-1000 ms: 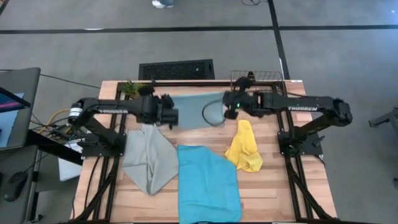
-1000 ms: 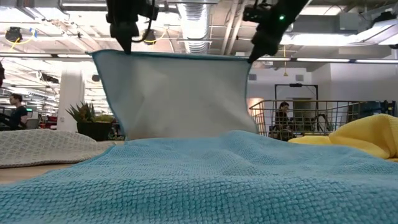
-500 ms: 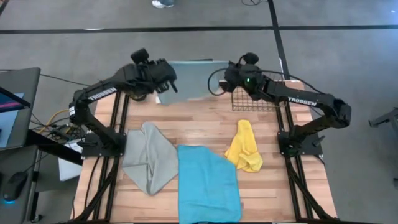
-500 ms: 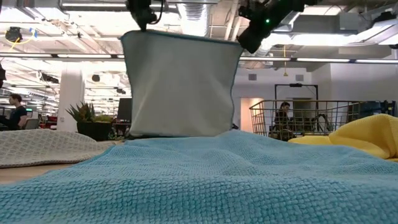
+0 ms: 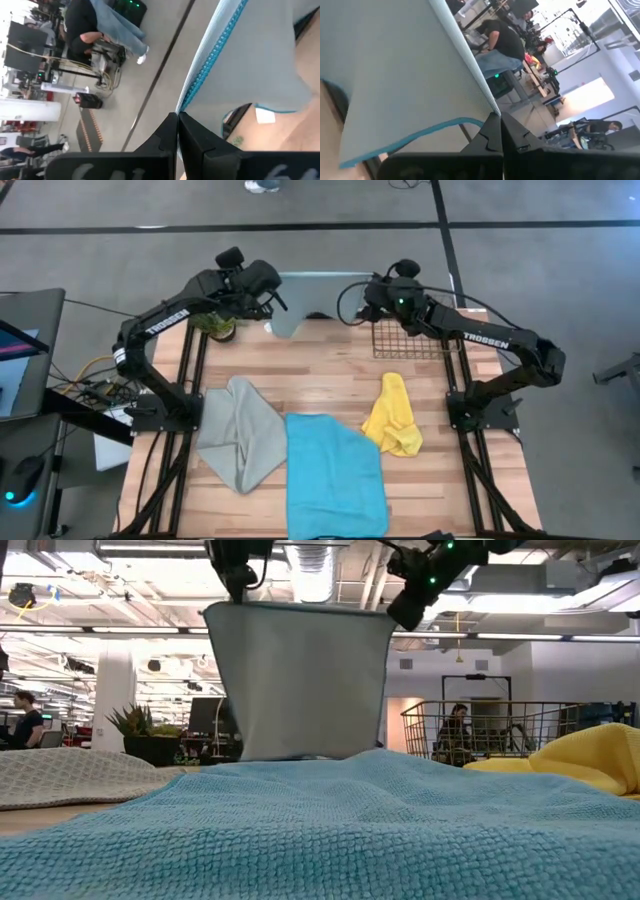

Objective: Fold microfiber towels
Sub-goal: Fold the light blue microfiber cloth

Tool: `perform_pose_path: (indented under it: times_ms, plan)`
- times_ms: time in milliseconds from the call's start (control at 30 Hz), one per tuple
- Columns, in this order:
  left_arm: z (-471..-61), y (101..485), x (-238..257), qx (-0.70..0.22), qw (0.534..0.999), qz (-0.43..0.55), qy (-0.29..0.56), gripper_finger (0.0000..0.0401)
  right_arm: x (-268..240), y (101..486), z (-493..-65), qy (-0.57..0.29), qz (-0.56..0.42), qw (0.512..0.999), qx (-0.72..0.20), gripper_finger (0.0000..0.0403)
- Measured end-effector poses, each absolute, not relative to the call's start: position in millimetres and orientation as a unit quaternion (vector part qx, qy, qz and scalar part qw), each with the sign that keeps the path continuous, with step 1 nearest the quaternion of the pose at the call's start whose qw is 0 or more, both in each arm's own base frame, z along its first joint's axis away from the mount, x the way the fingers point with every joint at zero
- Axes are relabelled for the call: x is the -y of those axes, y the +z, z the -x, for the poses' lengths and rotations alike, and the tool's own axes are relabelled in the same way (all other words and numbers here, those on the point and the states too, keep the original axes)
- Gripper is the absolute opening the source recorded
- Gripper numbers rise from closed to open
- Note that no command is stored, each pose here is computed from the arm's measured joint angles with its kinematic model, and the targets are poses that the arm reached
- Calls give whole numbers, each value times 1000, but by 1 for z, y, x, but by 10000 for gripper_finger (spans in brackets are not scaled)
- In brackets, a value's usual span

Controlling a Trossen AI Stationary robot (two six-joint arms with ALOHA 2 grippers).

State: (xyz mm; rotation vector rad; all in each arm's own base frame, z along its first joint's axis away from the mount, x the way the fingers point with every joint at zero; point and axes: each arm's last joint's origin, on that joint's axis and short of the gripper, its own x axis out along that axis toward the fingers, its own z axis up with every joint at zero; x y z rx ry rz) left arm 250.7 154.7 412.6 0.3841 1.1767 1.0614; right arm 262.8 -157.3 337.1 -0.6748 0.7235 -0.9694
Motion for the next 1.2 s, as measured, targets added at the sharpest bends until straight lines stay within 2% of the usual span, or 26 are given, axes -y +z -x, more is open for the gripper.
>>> perform_pose_path:
  times_ms: [167,333,667,733,933,1000,1200]
  plan:
    - [-251,402,-156,-546,679,-175,458,0,155,331,-260,-432,306,767,-363,2]
    - [-252,400,-152,-551,695,-157,435,0,151,323,-258,-416,290,765,-396,2]
    - [-252,402,-153,-553,682,-179,444,0,149,325,-260,-422,290,767,-387,2]
    - [-249,403,-158,-548,669,-182,468,0,151,326,-260,-426,289,768,-382,2]
    - [-233,408,-165,-559,572,-212,562,1,155,327,-253,-477,293,723,-405,2]
    - [-232,407,-165,-560,577,-204,558,1,155,326,-254,-465,297,728,-406,2]
    - [-236,403,-163,-559,636,-160,508,1,148,326,-259,-432,302,752,-395,2]
